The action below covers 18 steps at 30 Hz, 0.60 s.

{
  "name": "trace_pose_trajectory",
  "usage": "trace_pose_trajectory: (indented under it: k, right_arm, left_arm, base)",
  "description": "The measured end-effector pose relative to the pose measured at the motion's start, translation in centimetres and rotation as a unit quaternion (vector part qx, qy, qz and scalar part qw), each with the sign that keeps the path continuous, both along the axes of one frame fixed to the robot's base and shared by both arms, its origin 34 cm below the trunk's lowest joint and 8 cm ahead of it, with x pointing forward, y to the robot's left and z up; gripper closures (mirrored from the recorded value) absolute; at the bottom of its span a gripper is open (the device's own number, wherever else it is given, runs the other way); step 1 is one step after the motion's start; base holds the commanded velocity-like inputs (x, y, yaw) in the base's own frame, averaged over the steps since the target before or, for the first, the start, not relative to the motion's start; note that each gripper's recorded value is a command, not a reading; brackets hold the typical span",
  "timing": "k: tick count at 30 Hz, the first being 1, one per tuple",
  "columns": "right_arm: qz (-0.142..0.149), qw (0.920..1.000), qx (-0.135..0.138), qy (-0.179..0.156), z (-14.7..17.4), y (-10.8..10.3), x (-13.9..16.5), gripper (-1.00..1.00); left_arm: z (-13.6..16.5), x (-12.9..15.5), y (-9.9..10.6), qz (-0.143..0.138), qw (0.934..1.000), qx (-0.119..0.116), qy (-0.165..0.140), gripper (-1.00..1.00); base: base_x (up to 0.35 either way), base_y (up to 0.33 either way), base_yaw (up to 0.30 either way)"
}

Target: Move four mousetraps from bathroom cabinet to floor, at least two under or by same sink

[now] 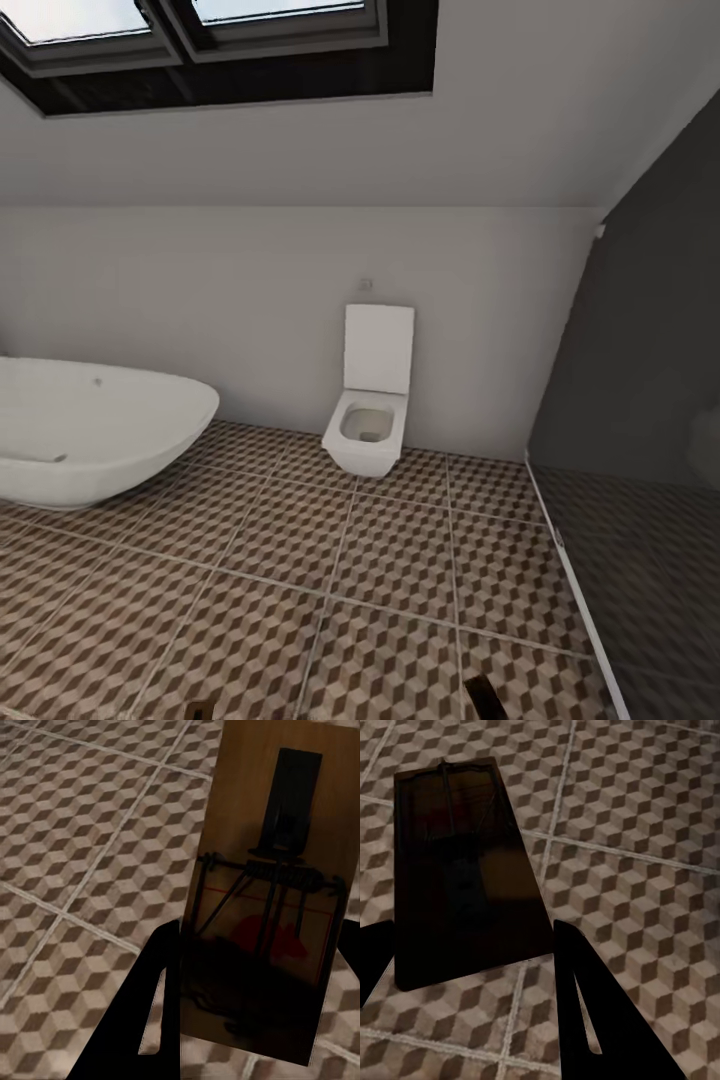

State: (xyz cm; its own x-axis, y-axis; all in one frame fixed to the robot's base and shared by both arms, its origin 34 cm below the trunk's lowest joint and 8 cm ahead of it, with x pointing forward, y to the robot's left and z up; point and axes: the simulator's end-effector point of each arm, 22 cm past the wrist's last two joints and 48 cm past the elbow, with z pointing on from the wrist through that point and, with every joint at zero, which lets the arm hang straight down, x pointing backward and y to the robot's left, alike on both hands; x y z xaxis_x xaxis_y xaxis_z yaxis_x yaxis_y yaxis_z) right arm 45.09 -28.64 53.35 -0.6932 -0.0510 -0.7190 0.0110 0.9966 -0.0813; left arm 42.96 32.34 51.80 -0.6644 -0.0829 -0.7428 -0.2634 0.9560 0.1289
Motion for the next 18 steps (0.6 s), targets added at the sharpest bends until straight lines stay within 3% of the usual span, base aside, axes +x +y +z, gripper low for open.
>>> trace_pose_trajectory:
  k: [18]
  right_arm:
    - [0.000,1.0000,0.000,0.000,0.00,0.01,0.01,1.00]
  left_arm:
    - [0.00,0.00,0.00,0.000,1.0000,0.000,0.000,1.00]
  base:
    - [0.000,0.000,0.255]
